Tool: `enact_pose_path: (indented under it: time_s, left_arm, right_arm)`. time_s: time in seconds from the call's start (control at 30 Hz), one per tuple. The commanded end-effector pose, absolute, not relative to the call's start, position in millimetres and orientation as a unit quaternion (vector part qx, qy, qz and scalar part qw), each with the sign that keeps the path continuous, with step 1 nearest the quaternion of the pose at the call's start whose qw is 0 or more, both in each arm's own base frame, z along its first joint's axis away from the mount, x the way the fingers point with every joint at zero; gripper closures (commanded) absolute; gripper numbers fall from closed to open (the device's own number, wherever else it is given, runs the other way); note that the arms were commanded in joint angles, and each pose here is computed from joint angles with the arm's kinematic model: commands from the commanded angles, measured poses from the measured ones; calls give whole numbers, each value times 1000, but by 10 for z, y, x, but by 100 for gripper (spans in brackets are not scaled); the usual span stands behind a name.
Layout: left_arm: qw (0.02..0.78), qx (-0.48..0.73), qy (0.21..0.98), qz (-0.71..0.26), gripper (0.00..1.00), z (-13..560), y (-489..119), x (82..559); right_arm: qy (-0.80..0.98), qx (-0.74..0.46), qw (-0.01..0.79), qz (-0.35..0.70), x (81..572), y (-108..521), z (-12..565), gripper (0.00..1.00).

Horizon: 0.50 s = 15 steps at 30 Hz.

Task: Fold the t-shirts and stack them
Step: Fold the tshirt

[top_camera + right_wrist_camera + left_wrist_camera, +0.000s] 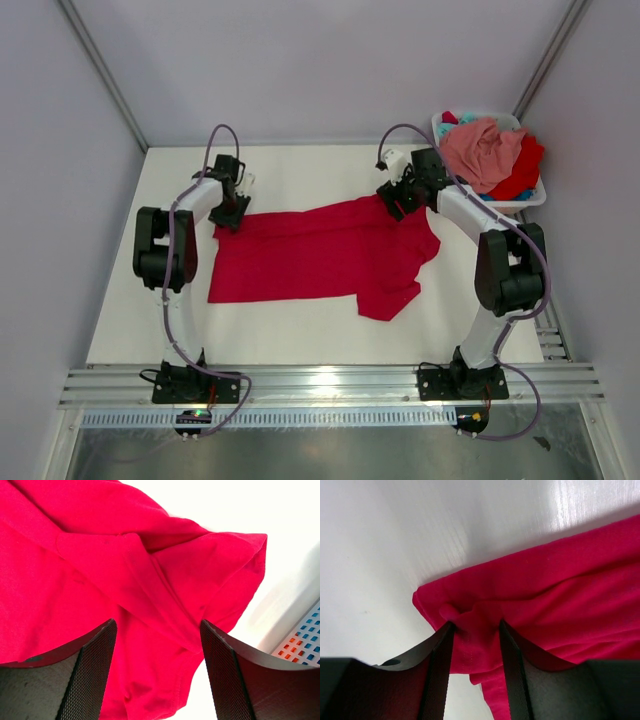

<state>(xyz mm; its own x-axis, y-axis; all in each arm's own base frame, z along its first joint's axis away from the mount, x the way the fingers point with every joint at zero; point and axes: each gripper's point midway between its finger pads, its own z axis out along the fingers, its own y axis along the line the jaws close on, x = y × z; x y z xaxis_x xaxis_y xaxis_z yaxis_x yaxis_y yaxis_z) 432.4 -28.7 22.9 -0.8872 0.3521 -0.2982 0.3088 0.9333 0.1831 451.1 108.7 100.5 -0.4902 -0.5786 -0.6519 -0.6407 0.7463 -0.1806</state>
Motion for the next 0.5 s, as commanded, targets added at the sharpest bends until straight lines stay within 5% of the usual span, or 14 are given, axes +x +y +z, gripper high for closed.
enact_pose_path:
  time_s: [0.0, 0.03, 0.07, 0.13, 0.47]
  left_arm:
    - [204, 167, 962, 73, 57, 306, -284, 4484]
    - [205, 166, 962, 73, 61, 310, -285, 4488]
    - [212, 166, 960, 72, 78, 353, -292, 4503]
    - [218, 165, 959, 71, 95, 383, -301, 4521]
    - [223, 159, 960, 58, 95, 446, -347, 4517]
  right_arm:
    - [849, -352, 391, 45, 4541, 1143, 1216, 28]
    - [849, -353, 390, 45, 4541, 1138, 1202, 28]
    - [847, -357, 391, 46, 4542, 1144, 1188, 28]
    - [850, -362, 380, 47, 4528, 1148, 1070, 28]
    - [858, -372, 354, 32, 4721, 1109, 724, 28]
